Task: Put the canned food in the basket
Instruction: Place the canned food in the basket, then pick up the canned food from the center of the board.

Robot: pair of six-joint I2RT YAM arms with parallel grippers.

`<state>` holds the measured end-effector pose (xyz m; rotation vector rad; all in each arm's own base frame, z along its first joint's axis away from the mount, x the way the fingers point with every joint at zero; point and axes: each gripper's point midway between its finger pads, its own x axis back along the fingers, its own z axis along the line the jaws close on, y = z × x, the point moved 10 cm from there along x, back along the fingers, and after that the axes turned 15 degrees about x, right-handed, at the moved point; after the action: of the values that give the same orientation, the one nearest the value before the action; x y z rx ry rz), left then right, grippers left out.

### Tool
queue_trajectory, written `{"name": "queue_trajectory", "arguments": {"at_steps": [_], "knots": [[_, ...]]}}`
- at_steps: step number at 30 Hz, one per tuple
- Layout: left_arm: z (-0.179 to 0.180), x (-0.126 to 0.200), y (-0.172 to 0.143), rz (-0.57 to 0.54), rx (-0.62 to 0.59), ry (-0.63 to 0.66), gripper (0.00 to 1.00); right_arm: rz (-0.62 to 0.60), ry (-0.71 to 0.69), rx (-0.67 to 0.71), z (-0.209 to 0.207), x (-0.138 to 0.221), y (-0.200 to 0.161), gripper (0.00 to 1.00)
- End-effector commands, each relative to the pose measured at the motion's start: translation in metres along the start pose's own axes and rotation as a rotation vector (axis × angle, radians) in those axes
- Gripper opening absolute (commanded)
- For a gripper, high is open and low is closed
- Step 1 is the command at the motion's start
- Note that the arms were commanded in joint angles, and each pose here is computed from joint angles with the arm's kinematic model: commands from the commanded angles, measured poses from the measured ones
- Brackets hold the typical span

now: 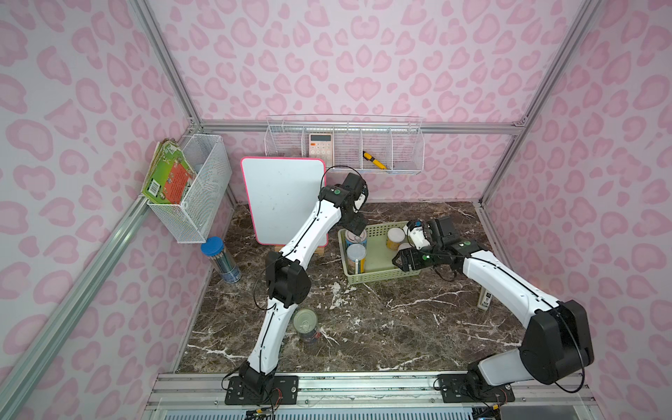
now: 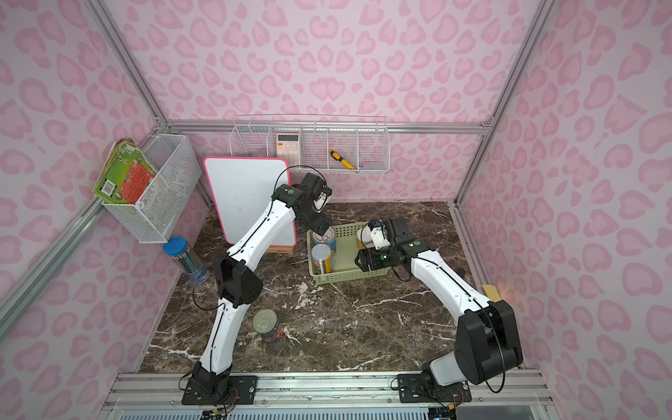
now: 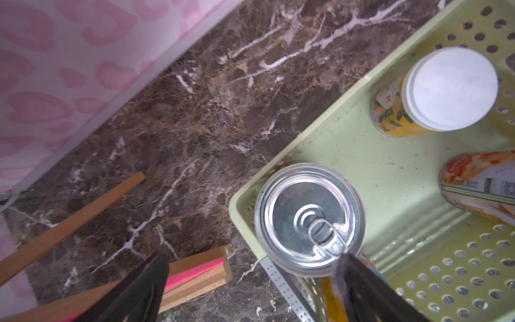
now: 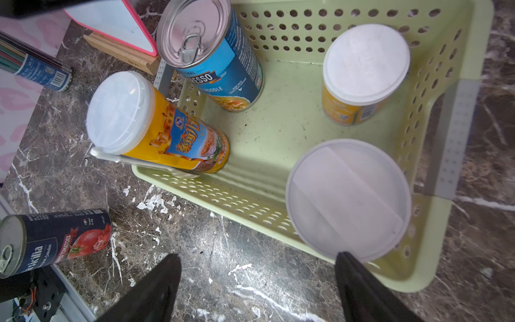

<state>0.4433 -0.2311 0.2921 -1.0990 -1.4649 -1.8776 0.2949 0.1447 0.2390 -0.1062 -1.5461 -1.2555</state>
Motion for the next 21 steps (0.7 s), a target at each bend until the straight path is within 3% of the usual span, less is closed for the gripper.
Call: {"name": "queue_trajectory", "arguments": {"at_steps": [1,6,9,11,17,19,21], "knots": [[0.011,0.034,0.017,-0.158,0.065,0.072,0.99,-0.033,-0.014,-0.005,0.000,0.005,0.004,0.89],[0.026,0.114,0.006,-0.251,0.155,0.098,0.99,-0.055,-0.028,-0.011,-0.002,0.011,0.008,0.89],[0.032,0.167,-0.032,-0.232,0.202,0.090,1.00,-0.078,-0.040,-0.020,-0.004,0.018,0.009,0.90],[0.025,0.181,-0.073,-0.155,0.209,0.019,0.99,-0.092,-0.042,-0.022,-0.005,0.021,0.010,0.90],[0.013,0.175,-0.202,0.270,0.278,0.005,0.99,-0.102,-0.010,-0.026,-0.001,0.024,0.013,0.90],[0.015,0.161,-0.238,0.376,0.329,0.033,0.99,-0.106,0.004,-0.025,0.000,0.023,0.013,0.90],[0.016,0.149,-0.259,0.410,0.358,0.034,0.99,-0.107,0.010,-0.023,0.001,0.021,0.013,0.90]]}}
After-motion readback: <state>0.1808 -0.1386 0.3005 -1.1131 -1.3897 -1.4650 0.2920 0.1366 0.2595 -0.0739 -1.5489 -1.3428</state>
